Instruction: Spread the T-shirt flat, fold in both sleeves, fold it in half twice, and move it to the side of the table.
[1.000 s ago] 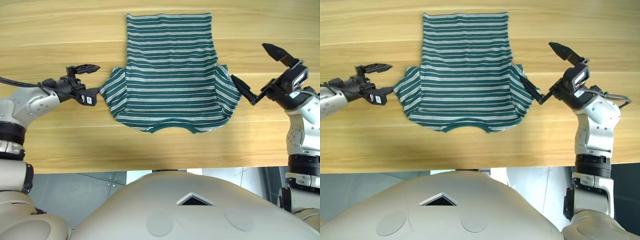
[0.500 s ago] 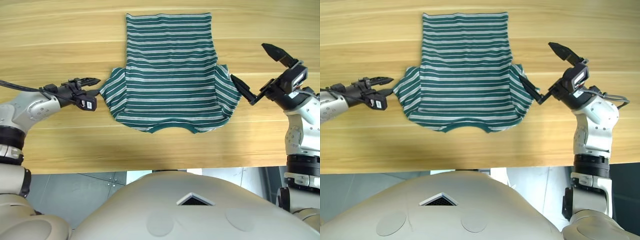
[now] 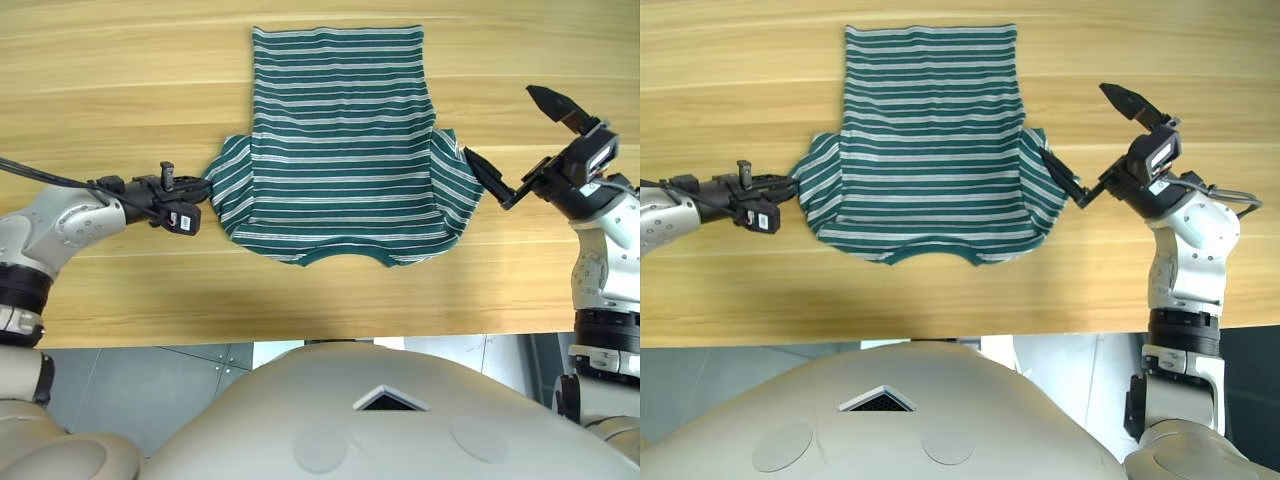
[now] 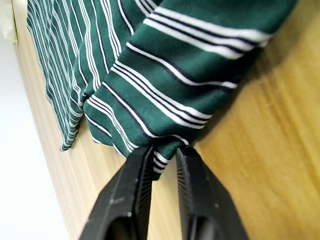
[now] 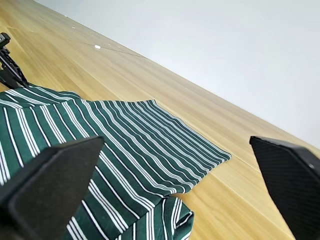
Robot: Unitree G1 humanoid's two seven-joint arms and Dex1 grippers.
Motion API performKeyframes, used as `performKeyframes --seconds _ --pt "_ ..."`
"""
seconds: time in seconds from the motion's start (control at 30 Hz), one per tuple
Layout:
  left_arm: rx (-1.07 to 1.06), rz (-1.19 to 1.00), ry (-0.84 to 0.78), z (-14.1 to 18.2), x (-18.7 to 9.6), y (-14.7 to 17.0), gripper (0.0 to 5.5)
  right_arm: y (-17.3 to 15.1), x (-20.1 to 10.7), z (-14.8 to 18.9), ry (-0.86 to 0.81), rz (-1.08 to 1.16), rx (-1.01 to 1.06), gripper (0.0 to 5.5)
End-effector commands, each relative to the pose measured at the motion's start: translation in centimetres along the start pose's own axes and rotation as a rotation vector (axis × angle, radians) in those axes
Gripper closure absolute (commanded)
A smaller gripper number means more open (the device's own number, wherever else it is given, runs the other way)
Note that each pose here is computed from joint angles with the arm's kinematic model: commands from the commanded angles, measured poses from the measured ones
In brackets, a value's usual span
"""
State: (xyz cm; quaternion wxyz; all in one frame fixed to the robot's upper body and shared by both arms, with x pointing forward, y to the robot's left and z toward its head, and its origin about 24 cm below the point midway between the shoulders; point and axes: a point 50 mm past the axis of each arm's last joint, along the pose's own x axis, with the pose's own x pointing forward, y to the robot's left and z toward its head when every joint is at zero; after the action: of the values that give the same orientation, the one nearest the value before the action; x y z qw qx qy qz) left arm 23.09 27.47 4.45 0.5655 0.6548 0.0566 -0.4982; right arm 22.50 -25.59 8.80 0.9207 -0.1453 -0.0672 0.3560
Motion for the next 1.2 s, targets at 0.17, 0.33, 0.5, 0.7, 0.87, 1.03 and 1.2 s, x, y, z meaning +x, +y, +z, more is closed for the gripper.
performKeyframes --seconds 0.17,0.33,0.5,0.7,0.87,1.03,1.2 --pt "0.003 -0.052 0.000 0.3 0.1 -0.7 5.49 -0.1 0.1 0.2 -0.006 0.000 -0.017 0.10" --pt "0.006 -0.013 -0.009 0.3 -0.4 -0.4 5.49 -0.1 0.3 0.0 -0.007 0.007 -0.012 0.10" --pt "0.019 0.033 -0.045 0.9 -0.4 0.5 5.49 -0.1 0.0 0.0 -0.007 0.003 -0.012 0.10" --pt "0.025 0.107 -0.036 0.7 -0.5 1.3 5.49 0.2 -0.1 0.3 -0.025 0.016 -0.011 0.10" --pt "0.034 0.144 -0.002 0.1 -0.5 1.5 5.49 0.3 -0.1 0.6 -0.036 0.031 -0.024 0.10" --pt "0.036 0.141 0.018 -0.4 -0.7 1.1 5.49 0.5 0.0 0.5 -0.027 0.037 -0.033 0.10" --pt "0.030 0.139 -0.001 -0.4 -1.1 0.9 5.49 0.5 0.0 0.5 -0.026 0.039 -0.035 0.10"
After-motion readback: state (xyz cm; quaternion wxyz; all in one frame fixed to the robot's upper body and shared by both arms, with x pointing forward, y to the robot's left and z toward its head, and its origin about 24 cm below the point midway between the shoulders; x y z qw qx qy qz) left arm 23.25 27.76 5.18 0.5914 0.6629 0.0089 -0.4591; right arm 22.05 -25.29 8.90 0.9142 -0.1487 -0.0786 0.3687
